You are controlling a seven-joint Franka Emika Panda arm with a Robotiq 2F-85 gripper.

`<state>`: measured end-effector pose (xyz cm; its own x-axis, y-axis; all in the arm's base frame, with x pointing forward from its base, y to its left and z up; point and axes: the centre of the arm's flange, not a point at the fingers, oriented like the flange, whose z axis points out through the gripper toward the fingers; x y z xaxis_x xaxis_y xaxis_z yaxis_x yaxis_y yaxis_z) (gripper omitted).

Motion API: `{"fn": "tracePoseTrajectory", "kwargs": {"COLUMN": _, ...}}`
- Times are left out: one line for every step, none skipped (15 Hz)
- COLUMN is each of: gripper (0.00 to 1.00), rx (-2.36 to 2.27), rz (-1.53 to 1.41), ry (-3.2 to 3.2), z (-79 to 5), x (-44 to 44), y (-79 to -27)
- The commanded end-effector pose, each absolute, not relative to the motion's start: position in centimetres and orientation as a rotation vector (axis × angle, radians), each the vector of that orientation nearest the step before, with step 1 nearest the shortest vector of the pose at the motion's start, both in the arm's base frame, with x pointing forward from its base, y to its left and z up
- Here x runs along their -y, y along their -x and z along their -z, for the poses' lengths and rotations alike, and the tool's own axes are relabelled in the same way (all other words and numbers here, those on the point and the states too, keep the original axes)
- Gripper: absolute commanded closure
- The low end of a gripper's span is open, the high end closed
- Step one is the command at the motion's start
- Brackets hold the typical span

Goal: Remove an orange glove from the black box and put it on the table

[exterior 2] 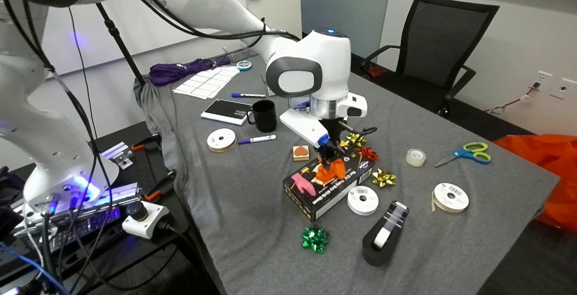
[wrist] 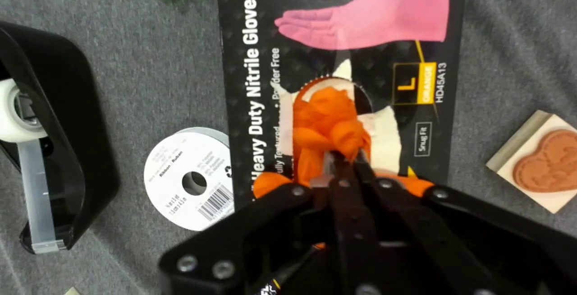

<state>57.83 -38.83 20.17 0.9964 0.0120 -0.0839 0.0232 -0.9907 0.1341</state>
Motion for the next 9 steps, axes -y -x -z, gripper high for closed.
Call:
{"fn": "tracePoseTrajectory", "kwargs": {"gripper": 1.00, "rx": -0.074, "rz": 0.108, "ry": -3.013, "z": -21.7, "x": 39.6, "y": -57.2}}
{"fn": "tracePoseTrajectory", "kwargs": {"gripper": 1.00, "rx": -0.083, "rz": 0.108, "ry": -3.012, "z": -22.0, "x": 39.6, "y": -57.0}}
{"fn": "tracePoseTrajectory", "kwargs": {"gripper": 1.00, "rx": -0.093, "rz": 0.101, "ry": -3.016, "z": -22.4, "x": 39.6, "y": -56.8}}
{"fn": "tracePoseTrajectory", "kwargs": {"gripper": 1.00, "rx": -0.101, "rz": 0.099, "ry": -3.018, "z": -22.7, "x": 39.6, "y": -56.6}}
{"fn": "tracePoseTrajectory", "kwargs": {"gripper": 1.00, "rx": -0.109, "rz": 0.092, "ry": -3.019, "z": -23.1, "x": 39.6, "y": -56.4}}
{"fn": "tracePoseTrajectory", "kwargs": {"gripper": 1.00, "rx": -0.113, "rz": 0.076, "ry": -3.023, "z": -23.6, "x": 39.4, "y": -56.2}}
{"fn": "tracePoseTrajectory", "kwargs": {"gripper": 1.00, "rx": -0.113, "rz": 0.064, "ry": -3.031, "z": -24.4, "x": 39.0, "y": -56.2}}
{"fn": "tracePoseTrajectory", "kwargs": {"gripper": 1.00, "rx": -0.110, "rz": 0.055, "ry": -3.041, "z": -25.2, "x": 38.6, "y": -56.3}}
{"fn": "tracePoseTrajectory", "kwargs": {"gripper": 1.00, "rx": -0.102, "rz": 0.045, "ry": -3.051, "z": -26.2, "x": 38.1, "y": -56.5}}
